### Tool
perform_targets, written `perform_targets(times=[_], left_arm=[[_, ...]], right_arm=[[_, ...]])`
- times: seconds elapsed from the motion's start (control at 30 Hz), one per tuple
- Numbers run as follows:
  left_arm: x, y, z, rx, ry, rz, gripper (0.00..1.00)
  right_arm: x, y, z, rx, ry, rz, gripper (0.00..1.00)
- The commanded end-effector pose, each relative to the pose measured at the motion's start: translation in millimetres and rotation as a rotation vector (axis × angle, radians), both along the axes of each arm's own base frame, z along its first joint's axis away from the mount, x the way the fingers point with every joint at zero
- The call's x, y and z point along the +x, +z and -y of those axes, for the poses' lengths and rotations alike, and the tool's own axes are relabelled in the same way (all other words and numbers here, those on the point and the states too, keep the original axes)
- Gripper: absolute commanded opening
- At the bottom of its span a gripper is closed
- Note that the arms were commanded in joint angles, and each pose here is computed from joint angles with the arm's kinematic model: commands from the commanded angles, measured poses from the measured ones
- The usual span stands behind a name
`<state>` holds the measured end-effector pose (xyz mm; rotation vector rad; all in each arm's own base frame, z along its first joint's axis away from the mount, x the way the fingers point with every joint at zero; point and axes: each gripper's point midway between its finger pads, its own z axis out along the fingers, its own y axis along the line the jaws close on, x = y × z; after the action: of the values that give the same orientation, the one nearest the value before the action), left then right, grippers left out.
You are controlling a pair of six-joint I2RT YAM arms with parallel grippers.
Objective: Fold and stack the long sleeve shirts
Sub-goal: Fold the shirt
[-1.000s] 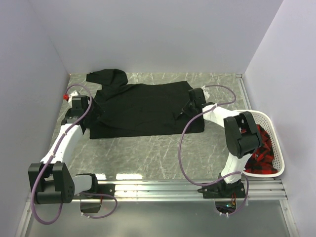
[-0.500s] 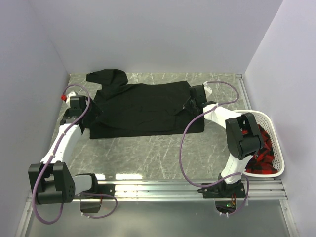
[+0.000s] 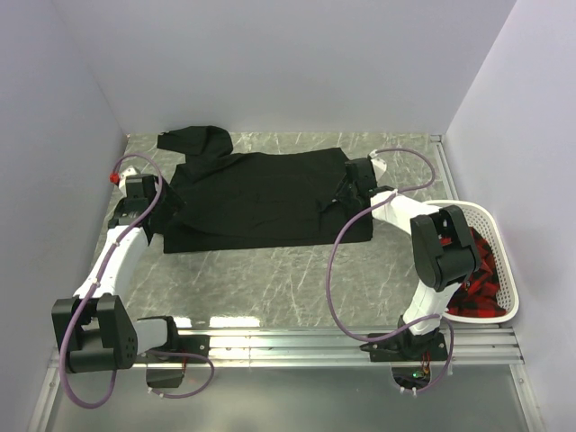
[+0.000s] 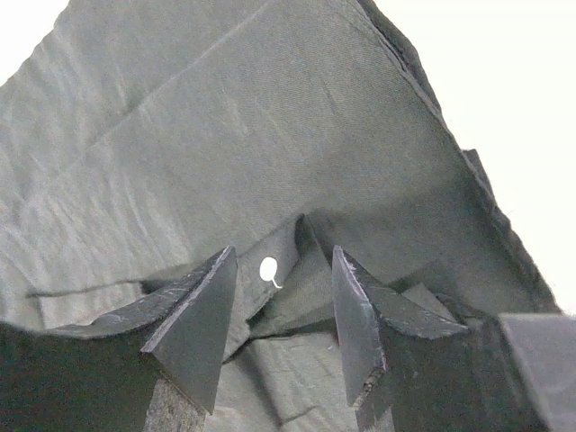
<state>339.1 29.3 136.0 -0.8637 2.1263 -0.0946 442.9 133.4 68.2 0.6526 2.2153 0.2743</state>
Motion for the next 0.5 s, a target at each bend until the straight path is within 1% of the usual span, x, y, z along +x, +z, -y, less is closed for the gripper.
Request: perform_targets(times=[0.0,0.13,0.23,0.37,0.4,0.43,0.47], left_arm=[[1.9,5.6,1.7,-0.015,-0.003,0.026,0.95],[2.7,7.0,2.5,-0.022,-0.007,0.034,0.95],[2.0,7.2,2.2,-0.027,-0.005,0.036,0.95],[1.0,7.5,1.1,-0.021,-0.001,0.039,0.94],[1.0,7.5,1.1,-0.021,-0.001,0.039,0.94],[0.6,7.3,1.2,-0.021,-0.001,0.039,0.94],[0.3,7.6,1.2,-0.021,-0.001,0.039,0.94]], right_arm=[[5.2,33.4,-0.4,-0.054,0.059,0.054,0.55],[3.5,66.6,-4.8,-0.04,0.101,0.11,0.54],[7.4,79.9,-17.4,0.025,0.128,0.141,0.48],[17.0,85.1,-38.4,0.145,0.144,0.169,0.42],[18.3,83.4,-42.6,0.168,0.147,0.165,0.41],[18.7,71.5,-44.6,0.177,0.14,0.138,0.41],[24.4,73.3,-47.4,0.21,0.12,0.16,0.41]])
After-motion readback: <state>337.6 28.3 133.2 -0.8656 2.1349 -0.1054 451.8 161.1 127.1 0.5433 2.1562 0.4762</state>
